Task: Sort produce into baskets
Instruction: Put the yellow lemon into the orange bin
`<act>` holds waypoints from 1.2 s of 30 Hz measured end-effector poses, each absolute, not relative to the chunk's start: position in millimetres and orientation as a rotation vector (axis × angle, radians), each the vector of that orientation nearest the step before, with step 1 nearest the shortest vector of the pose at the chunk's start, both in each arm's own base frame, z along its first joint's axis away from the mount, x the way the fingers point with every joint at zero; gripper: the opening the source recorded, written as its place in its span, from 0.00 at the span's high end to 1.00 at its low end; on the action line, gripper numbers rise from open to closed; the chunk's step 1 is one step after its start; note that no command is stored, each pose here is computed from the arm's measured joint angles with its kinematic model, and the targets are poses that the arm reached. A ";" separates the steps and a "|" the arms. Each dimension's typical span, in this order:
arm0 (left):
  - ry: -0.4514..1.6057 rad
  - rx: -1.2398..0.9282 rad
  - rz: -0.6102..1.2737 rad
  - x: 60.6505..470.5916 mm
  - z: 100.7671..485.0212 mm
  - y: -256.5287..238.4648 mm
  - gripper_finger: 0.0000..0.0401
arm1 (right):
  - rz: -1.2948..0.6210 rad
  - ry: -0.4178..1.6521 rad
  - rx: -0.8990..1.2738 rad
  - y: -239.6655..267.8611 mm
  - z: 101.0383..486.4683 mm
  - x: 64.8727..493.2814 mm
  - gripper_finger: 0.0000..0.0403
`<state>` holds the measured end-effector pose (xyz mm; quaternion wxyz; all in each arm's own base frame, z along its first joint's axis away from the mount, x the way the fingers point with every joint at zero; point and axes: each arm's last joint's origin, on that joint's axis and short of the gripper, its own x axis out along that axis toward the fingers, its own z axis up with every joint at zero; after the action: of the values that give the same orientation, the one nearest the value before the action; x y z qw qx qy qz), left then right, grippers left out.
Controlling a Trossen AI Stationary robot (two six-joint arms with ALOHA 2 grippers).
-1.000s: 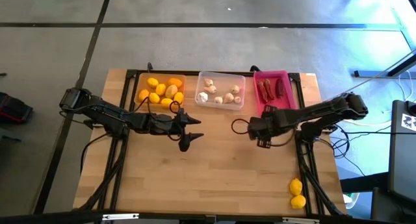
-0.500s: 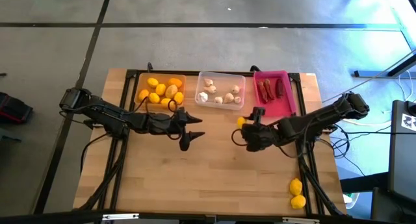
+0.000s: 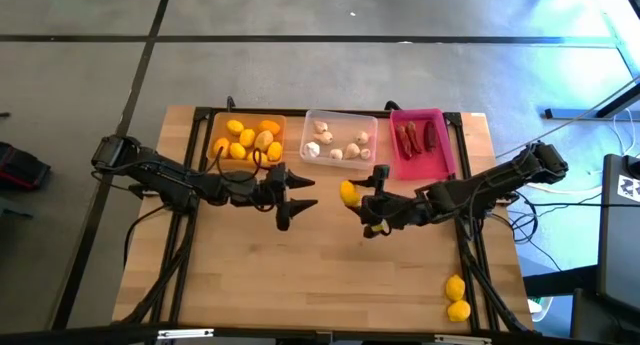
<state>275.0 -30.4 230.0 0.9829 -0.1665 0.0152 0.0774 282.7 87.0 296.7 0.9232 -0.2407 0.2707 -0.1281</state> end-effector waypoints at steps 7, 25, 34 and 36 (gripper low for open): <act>0.012 -0.392 0.127 277.8 236.8 -31.5 0.27 | -0.192 0.468 -0.565 92.8 300.1 294.4 0.34; -0.105 -0.425 0.010 298.4 229.8 -34.4 0.27 | -0.154 0.383 -0.640 96.9 298.8 309.7 0.34; -0.151 -0.401 -0.031 327.2 231.7 -39.0 0.27 | -0.135 0.379 -0.638 97.4 298.8 309.8 0.34; -0.150 -0.381 -0.042 334.2 231.4 -41.1 0.27 | -0.132 0.386 -0.642 97.8 298.1 309.3 0.34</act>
<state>334.2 -41.1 231.4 0.9789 -0.1892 -0.0746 -0.0209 309.3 97.8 298.1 0.9285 -0.3135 0.1884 -0.0642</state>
